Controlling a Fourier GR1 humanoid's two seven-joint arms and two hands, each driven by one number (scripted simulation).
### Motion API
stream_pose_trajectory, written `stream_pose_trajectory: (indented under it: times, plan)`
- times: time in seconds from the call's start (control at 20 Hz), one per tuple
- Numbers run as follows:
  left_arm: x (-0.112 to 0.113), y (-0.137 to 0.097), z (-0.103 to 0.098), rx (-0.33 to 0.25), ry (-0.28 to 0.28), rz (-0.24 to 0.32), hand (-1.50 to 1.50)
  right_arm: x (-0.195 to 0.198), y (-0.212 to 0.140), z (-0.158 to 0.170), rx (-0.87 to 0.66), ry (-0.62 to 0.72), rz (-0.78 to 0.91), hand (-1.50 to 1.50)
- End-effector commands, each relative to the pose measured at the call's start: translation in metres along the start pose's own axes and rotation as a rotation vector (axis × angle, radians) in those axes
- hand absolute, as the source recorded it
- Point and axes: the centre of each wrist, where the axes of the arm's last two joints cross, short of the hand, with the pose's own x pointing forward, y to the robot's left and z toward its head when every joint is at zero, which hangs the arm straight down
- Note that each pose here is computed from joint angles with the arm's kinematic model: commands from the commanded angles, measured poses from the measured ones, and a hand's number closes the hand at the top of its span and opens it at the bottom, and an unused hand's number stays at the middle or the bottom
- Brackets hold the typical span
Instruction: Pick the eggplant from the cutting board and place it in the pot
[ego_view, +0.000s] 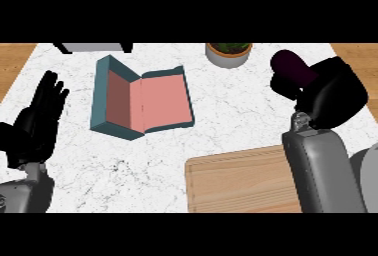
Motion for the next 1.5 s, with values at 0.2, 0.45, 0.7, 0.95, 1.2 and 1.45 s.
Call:
stream_pose_trajectory:
  times: [0.2, 0.45, 0.7, 0.95, 1.2, 1.45]
  plan:
    - [0.008, -0.001, -0.006, -0.023, 0.002, 0.002, 0.00, -0.033, -0.067, -0.006, -0.179, 0.241, -0.026, 1.50]
    - [-0.002, -0.009, 0.001, -0.009, -0.017, 0.000, 0.00, -0.084, -0.077, -0.029, -0.209, 0.293, -0.028, 1.50]
    - [0.007, -0.014, -0.005, -0.005, -0.030, 0.009, 0.00, -0.128, -0.092, -0.037, -0.219, 0.324, -0.089, 1.50]
    - [0.018, -0.005, -0.003, -0.026, -0.025, 0.005, 0.00, -0.174, -0.089, -0.060, -0.260, 0.313, 0.011, 1.50]
    - [0.018, 0.015, -0.018, -0.010, -0.022, 0.005, 0.00, -0.229, -0.064, -0.073, -0.287, 0.395, 0.364, 1.50]
    - [0.008, 0.003, -0.011, -0.023, -0.009, 0.007, 0.00, -0.273, -0.065, -0.099, -0.263, 0.390, 0.370, 1.50]
